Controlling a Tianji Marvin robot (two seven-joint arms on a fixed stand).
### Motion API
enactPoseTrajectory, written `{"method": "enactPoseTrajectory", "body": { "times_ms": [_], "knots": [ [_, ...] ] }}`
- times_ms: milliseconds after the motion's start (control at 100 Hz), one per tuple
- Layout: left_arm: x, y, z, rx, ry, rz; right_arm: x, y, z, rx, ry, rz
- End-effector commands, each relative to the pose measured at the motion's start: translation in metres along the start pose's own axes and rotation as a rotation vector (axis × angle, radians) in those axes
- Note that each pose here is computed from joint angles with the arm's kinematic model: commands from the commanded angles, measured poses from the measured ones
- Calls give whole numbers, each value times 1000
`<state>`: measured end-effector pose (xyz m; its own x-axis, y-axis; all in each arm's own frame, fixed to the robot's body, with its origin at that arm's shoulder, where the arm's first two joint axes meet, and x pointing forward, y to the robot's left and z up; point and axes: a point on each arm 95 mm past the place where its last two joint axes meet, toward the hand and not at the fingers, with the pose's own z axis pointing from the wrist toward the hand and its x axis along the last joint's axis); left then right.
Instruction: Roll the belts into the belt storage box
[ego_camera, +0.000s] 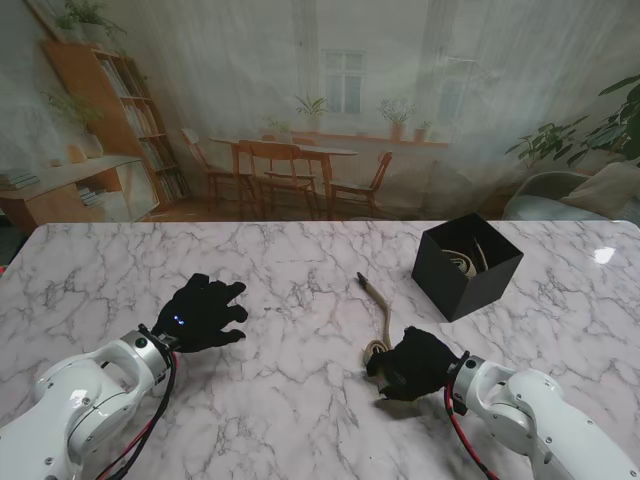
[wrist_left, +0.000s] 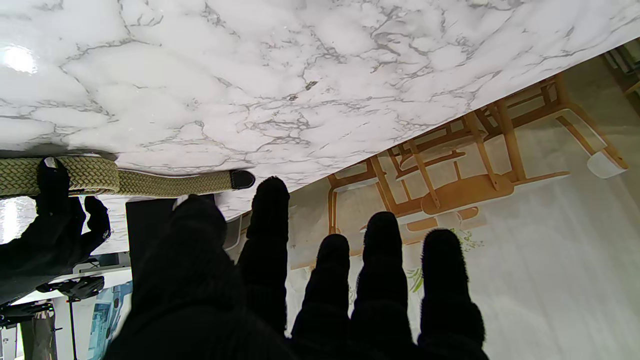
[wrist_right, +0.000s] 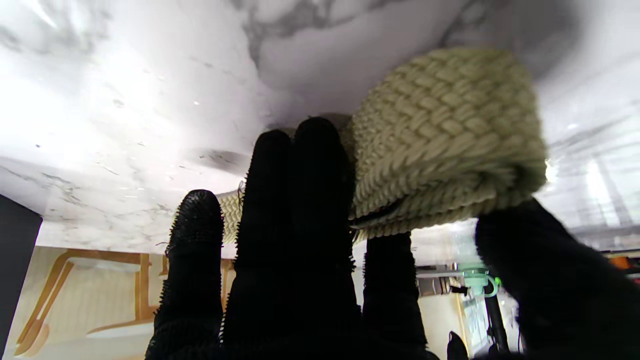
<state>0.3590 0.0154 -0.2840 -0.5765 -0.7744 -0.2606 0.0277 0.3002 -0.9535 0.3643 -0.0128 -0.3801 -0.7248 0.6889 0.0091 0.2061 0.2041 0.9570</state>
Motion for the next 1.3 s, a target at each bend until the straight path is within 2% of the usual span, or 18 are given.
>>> {"method": "enactPoseTrajectory", "body": {
  "times_ms": [0, 80, 390, 590, 700, 850, 1070, 1290],
  "knots": [
    [1, 2, 1, -15, 3, -4, 4, -9, -5, 43, 16, 7],
    [1, 2, 1, -17, 1, -4, 5, -5, -7, 75, 28, 13],
    [1, 2, 1, -28, 4, -5, 7, -2, -11, 112, 32, 19],
    [1, 2, 2, -32, 6, -4, 11, -2, -11, 123, 10, 74],
    [1, 2, 2, -32, 5, -4, 12, -1, -11, 123, 4, 73],
    [0, 3, 1, -32, 3, -3, 12, 2, -11, 140, -4, 25],
    [0, 4, 1, -32, 1, -3, 10, 4, -12, 138, 15, -119],
    [0, 4, 2, -32, 4, -2, 7, 0, -13, 125, 16, -160]
  ]
}}
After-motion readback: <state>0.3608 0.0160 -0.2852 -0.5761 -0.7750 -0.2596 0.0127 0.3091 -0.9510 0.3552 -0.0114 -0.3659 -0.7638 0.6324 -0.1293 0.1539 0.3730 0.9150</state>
